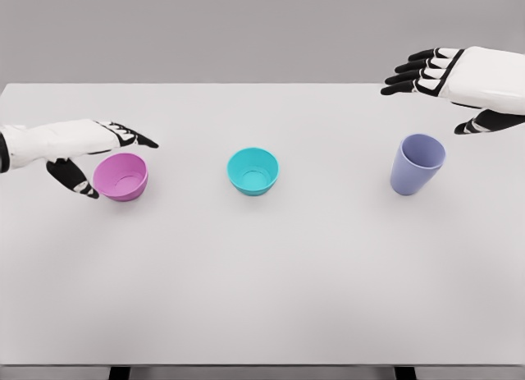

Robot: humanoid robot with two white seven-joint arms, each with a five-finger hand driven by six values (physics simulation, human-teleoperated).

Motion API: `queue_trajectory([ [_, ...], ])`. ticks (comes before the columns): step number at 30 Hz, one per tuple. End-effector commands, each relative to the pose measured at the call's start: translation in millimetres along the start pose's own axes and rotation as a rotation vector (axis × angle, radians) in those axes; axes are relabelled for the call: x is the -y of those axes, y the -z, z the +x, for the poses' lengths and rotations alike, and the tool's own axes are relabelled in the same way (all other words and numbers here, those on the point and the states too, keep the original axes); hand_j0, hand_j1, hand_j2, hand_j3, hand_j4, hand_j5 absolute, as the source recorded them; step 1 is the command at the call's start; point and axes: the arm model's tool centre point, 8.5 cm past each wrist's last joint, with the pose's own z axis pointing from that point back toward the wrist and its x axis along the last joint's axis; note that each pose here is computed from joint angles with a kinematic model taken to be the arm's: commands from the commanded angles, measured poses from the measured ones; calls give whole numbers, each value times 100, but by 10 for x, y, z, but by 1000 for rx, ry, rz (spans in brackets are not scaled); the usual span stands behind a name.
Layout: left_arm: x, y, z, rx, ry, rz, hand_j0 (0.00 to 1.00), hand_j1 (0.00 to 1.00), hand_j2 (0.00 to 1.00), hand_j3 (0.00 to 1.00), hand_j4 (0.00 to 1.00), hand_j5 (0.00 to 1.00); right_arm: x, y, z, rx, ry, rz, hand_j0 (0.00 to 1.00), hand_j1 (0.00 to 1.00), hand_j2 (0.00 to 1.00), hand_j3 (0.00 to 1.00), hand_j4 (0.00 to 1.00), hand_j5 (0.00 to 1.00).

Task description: Stacking bowl and cup with both arms

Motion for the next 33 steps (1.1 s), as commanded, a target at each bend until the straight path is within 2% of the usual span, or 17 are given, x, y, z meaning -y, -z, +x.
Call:
queue_trajectory([
  [1,60,10,-35,-20,-43,-16,100,100,100,100,100,100,4,-6,-5,-2,5,-3,100,100,100,100,100,100],
  [11,120,95,-121,-45,-49,-29,99,99,99,99,99,99,10,-17,-21,-7,5,-3,100,100,100,100,100,100],
  [15,154,220,-167,-55,-52,-29,99,99,99,99,99,99,10,-17,-21,-7,5,-3,100,100,100,100,100,100],
  [20,181,278,-155,-50,-52,-34,99,99,99,99,99,99,14,-20,-22,-8,5,-4,100,100,100,100,100,100],
  [27,289,328,-251,-70,-81,-58,100,100,100,100,100,100,4,-16,-20,-7,6,-2,100,100,100,100,100,100],
  [33,306,400,-315,-89,-85,-59,100,100,100,100,100,100,-2,-16,-19,-7,8,-1,100,100,100,100,100,100],
])
